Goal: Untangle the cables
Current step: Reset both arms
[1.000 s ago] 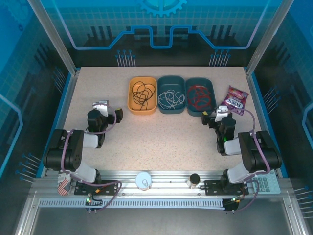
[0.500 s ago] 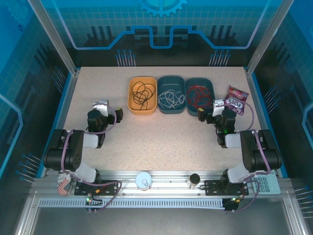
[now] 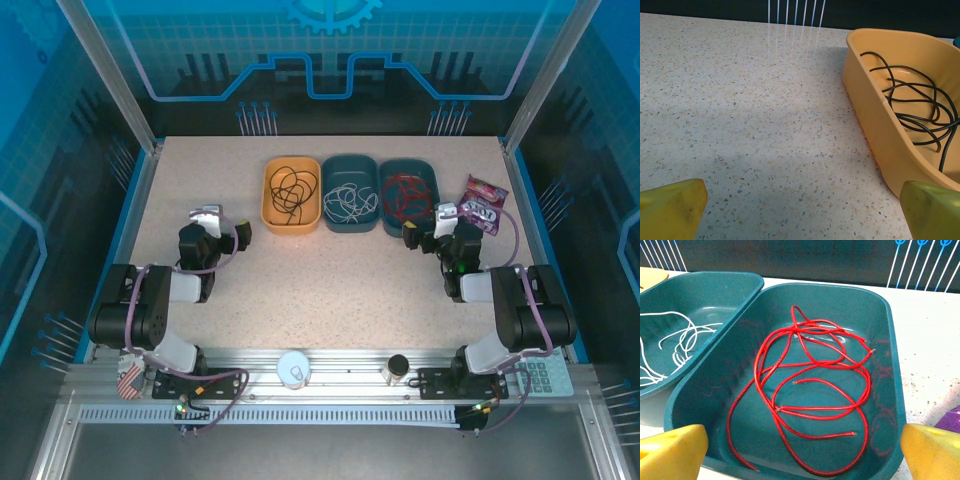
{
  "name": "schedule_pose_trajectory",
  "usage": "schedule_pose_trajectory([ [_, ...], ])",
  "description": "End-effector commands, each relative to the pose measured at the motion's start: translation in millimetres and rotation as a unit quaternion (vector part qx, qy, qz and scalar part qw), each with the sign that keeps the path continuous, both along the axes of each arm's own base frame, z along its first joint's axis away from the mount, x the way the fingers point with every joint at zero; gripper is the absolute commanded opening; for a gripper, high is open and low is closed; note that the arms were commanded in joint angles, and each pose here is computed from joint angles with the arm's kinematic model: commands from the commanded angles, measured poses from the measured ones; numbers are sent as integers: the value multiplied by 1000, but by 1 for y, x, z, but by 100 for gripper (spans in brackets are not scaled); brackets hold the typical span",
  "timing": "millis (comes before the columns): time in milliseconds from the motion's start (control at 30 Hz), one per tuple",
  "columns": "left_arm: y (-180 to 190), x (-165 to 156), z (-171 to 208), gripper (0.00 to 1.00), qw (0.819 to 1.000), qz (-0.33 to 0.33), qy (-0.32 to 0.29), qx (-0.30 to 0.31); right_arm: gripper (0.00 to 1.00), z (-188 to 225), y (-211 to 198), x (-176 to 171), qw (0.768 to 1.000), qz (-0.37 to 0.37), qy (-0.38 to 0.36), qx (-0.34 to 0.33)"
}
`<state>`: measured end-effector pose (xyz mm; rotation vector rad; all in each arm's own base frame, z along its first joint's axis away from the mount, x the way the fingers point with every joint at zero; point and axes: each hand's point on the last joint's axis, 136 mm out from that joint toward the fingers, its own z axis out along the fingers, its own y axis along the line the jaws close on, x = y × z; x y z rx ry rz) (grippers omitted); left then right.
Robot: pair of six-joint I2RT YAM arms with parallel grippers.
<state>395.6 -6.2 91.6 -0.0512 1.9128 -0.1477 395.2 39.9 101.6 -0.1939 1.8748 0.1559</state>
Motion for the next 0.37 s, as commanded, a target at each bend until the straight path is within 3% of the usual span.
schedule_pose_trajectory([
  [0,-2,2,5,99,1000,-7,-8,-2,100,-2,-4,0,1000,0,1,-6],
  [333,-2,2,5,99,1000,-7,-8,-2,100,-2,-3,0,1000,1,1,-6],
])
